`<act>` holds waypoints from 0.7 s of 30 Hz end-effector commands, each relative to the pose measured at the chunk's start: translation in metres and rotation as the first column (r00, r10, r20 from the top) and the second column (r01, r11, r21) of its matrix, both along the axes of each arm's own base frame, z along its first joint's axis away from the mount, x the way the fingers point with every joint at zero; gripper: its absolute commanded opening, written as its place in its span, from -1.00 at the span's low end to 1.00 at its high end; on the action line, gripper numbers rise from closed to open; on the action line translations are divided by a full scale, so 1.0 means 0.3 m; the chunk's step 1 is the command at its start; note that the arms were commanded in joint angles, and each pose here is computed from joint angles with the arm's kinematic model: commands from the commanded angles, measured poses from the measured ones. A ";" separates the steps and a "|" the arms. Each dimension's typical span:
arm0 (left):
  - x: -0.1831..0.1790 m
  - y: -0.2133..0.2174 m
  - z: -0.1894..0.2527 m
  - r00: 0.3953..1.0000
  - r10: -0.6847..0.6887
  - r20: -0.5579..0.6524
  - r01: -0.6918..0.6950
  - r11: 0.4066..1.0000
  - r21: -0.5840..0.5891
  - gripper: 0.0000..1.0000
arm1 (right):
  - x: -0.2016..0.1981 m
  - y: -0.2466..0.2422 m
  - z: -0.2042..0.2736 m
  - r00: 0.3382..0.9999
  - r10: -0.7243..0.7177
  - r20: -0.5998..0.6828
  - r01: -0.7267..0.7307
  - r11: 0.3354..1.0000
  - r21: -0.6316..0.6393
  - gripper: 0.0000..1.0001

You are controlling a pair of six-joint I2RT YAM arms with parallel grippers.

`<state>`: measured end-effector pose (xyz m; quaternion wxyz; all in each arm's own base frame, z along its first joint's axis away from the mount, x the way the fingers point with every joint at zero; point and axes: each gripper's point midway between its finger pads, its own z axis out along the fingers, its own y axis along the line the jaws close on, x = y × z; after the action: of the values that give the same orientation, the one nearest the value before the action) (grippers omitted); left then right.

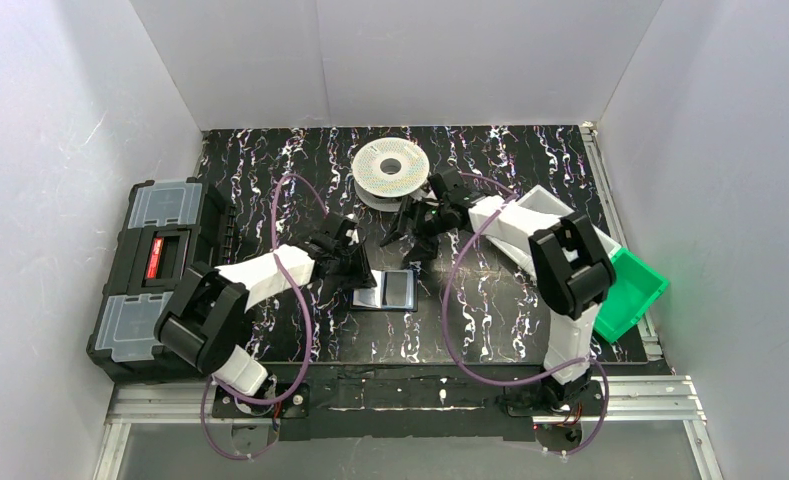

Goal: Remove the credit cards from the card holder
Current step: Remove the credit card from the card holder.

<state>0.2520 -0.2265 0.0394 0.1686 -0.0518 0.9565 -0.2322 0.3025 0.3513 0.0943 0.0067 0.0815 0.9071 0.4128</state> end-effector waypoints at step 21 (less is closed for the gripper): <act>0.022 -0.061 0.006 0.992 -0.076 -0.098 0.060 0.985 -0.165 -0.50 | -0.180 -0.147 -0.116 0.995 0.080 0.054 -0.063 0.962 -0.267 -0.38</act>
<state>0.2582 -0.2391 0.0377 0.1186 -0.0550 0.9485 -0.2885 0.2433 0.3014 0.0573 0.0210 0.0486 0.9541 0.2948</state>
